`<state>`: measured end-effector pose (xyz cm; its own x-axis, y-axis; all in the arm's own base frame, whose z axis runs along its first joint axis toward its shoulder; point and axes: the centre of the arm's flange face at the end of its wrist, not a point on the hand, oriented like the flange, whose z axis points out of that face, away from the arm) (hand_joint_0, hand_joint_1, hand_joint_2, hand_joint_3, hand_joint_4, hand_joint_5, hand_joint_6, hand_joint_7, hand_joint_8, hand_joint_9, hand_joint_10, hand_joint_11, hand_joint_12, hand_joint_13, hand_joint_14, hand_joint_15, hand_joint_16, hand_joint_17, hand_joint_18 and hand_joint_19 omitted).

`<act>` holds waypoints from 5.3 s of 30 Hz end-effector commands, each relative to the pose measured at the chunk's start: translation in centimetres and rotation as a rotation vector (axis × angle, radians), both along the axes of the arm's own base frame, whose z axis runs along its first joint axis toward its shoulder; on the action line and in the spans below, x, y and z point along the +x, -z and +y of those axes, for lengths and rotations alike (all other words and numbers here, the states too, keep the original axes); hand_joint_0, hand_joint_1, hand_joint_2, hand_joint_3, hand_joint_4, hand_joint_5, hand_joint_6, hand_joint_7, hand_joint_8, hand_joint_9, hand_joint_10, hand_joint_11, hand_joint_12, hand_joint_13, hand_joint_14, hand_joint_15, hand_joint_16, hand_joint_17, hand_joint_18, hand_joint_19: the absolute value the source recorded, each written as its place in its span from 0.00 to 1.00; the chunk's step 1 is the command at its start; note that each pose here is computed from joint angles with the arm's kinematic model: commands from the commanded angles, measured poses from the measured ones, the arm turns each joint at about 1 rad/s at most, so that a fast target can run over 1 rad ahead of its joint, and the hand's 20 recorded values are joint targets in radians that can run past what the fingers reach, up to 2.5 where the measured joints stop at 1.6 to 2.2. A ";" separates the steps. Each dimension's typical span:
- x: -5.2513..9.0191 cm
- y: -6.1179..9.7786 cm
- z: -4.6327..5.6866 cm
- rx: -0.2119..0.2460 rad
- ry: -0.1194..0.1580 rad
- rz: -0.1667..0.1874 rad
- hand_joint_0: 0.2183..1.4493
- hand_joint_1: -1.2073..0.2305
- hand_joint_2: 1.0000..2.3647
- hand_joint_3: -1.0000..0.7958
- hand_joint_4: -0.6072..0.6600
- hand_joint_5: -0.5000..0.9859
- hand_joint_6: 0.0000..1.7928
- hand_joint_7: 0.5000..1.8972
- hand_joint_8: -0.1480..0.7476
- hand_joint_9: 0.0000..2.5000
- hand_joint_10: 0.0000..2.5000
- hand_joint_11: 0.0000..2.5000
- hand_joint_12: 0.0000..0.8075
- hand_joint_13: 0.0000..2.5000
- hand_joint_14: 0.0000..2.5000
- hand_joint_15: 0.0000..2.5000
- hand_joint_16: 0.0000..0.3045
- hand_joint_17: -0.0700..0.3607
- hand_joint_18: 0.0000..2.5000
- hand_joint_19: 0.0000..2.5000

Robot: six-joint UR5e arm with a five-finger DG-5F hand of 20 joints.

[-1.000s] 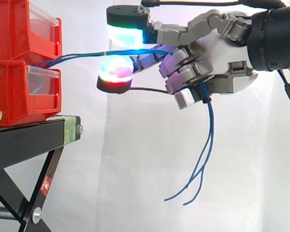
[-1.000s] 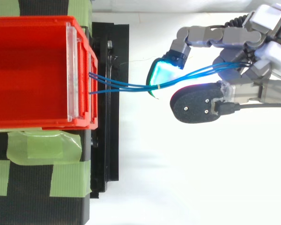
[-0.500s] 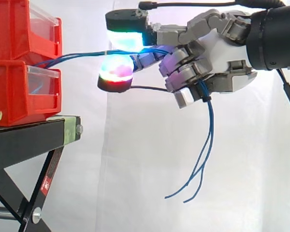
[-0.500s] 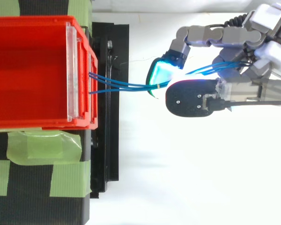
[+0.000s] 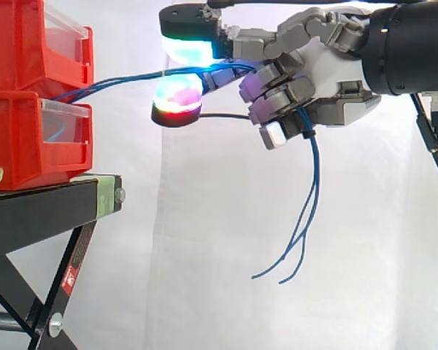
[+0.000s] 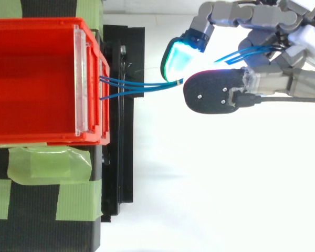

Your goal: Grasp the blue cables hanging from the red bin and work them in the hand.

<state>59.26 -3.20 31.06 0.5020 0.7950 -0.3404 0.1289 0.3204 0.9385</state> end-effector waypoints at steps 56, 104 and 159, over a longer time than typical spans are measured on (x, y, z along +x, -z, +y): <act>-0.4 0.4 2.4 0.099 -0.067 -0.007 0.63 0.39 0.01 0.23 0.68 0.51 0.00 0.59 0.76 0.71 1.00 1.00 0.88 0.81 1.00 0.79 0.78 0.58 1.00 0.26; 0.1 -0.6 3.3 0.099 -0.088 -0.014 0.59 0.45 0.01 0.42 0.71 0.59 0.01 0.47 0.76 0.71 1.00 1.00 0.88 0.81 1.00 0.79 0.78 0.58 1.00 0.26; 0.4 -0.7 3.4 0.088 -0.110 -0.020 0.55 0.39 0.01 0.22 0.68 0.64 0.01 0.51 0.76 0.71 1.00 1.00 0.88 0.81 1.00 0.79 0.78 0.58 1.00 0.26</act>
<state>59.66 0.24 31.77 0.4179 0.8714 -0.2570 0.0779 0.2475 0.9658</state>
